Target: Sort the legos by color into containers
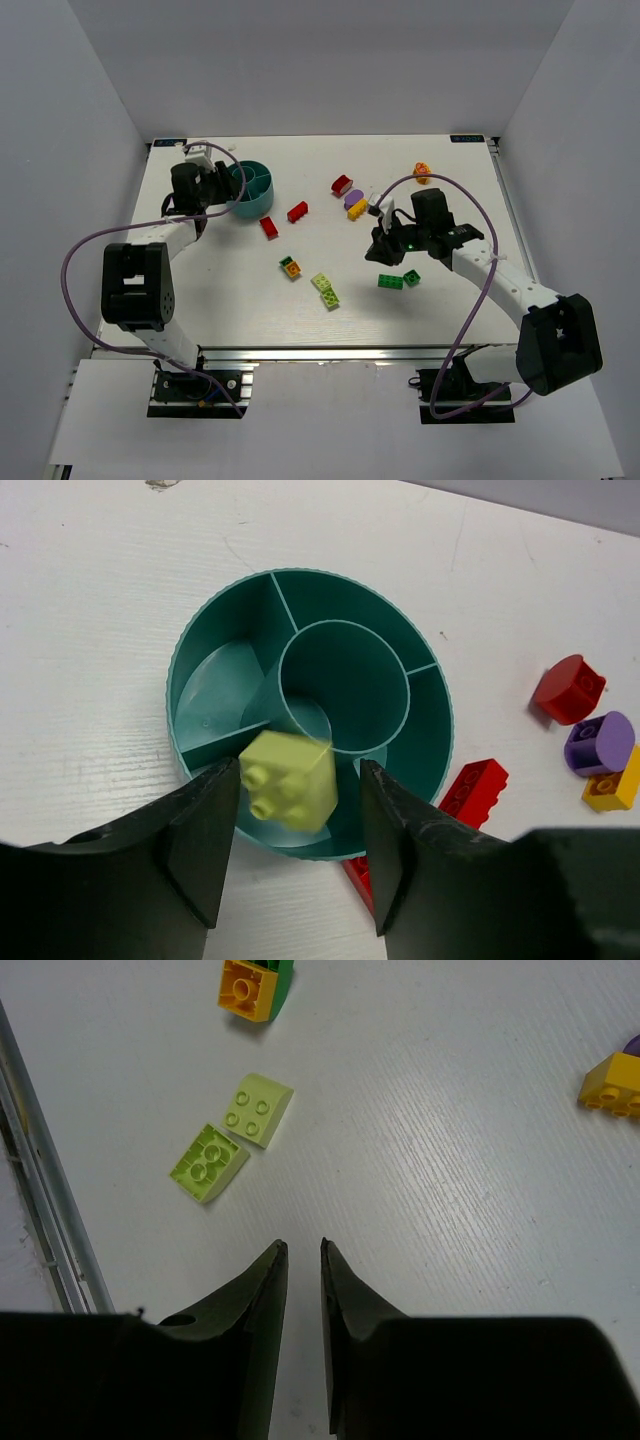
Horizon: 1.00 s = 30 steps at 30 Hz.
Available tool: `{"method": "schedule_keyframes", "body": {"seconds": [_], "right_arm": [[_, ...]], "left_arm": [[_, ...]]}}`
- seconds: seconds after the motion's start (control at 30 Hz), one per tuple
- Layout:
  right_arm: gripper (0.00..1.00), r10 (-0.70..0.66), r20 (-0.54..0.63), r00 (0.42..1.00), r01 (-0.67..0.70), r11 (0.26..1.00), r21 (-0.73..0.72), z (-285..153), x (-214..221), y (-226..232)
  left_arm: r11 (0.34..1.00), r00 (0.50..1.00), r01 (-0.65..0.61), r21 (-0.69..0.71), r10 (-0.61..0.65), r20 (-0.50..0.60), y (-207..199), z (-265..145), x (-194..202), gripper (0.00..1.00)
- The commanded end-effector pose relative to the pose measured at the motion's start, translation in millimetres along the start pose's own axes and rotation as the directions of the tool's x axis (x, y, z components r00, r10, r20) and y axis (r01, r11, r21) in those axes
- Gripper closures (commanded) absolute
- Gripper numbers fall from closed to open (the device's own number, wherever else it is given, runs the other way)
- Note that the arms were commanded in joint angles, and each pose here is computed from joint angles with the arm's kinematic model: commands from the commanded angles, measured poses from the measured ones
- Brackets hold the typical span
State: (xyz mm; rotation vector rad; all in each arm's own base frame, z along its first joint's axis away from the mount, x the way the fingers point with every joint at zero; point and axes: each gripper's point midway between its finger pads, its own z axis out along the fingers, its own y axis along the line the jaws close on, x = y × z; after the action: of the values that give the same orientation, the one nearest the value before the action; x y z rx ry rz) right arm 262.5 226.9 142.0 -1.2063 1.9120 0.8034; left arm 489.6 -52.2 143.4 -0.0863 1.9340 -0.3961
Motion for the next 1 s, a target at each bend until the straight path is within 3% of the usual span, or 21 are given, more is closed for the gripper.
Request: {"method": "schedule_keyframes", "body": {"seconds": [0.0, 0.1, 0.3, 0.33, 0.37, 0.43, 0.47, 0.6, 0.63, 0.7, 0.77, 0.8, 0.93, 0.97], "right_arm": [[0.74, -0.031, 0.025, 0.999, 0.031, 0.999, 0.007, -4, -14, -4], [0.73, -0.03, 0.023, 0.999, 0.03, 1.0, 0.004, -3, -14, -3], [0.68, -0.047, 0.023, 0.999, 0.047, 0.999, -0.018, -5, -14, 1], [0.64, -0.053, 0.02, 0.998, 0.053, 0.998, -0.026, -6, -13, 3], [0.51, -0.065, 0.024, 0.998, 0.066, 0.997, -0.047, -5, -14, 6], [0.37, -0.067, 0.023, 0.997, 0.069, 0.995, -0.072, -6, -14, 12], [0.29, -0.069, 0.019, 0.997, 0.07, 0.994, -0.083, -5, -14, 14], [0.21, -0.066, -0.032, 0.997, 0.063, 0.993, -0.098, 6, -11, 28], [0.2, -0.069, -0.052, 0.996, 0.063, 0.991, -0.115, 14, -11, 37], [0.19, -0.033, -0.106, 0.994, 0.023, 0.995, -0.102, 26, -8, 47], [0.14, -0.005, -0.13, 0.992, -0.004, 0.998, -0.064, 36, -12, 52], [0.13, 0.009, -0.152, 0.988, -0.012, 1.0, -0.022, 40, -11, 50], [0.11, 0.102, -0.214, 0.972, -0.091, 0.994, 0.061, 64, -7, 67], [0.11, 0.145, -0.212, 0.966, -0.12, 0.985, 0.126, 68, -9, 62]], "left_arm": [[0.999, 0.998, -0.011, 0.031, 0.009, 0.056, -8, 3, -24, 0.34], [0.999, 0.998, -0.01, 0.032, 0.008, 0.065, -9, 3, -28, 0.29], [0.999, 0.994, 0.002, 0.032, -0.005, 0.111, -15, -8, -47, 0.3], [1.0, 0.992, 0.01, 0.029, -0.013, 0.126, -17, -12, -54, 0.34], [0.999, 0.989, 0.029, 0.027, -0.033, 0.146, -21, -21, -65, 0.37], [0.998, 0.986, 0.056, 0.013, -0.057, 0.159, -23, -31, -76, 0.48], [0.996, 0.986, 0.085, 0.004, -0.085, 0.145, -27, -43, -79, 0.59], [0.991, 0.986, 0.133, -0.026, -0.129, 0.103, -34, -80, -79, 0.68], [0.986, 0.985, 0.154, -0.064, -0.148, 0.093, -22, -92, -77, 0.66], [0.979, 0.978, 0.192, -0.068, -0.185, 0.093, -27, -121, -68, 0.47], [0.967, 0.969, 0.235, -0.102, -0.225, 0.099, -24, -140, -58, 0.33], [0.954, 0.958, 0.278, -0.114, -0.265, 0.111, -24, -150, -54, 0.2], [0.917, 0.922, 0.371, -0.148, -0.345, 0.173, -25, -195, -40, 0.02], [0.896, 0.912, 0.403, -0.187, -0.377, 0.162, -19, -201, -27, 0.02]]}}
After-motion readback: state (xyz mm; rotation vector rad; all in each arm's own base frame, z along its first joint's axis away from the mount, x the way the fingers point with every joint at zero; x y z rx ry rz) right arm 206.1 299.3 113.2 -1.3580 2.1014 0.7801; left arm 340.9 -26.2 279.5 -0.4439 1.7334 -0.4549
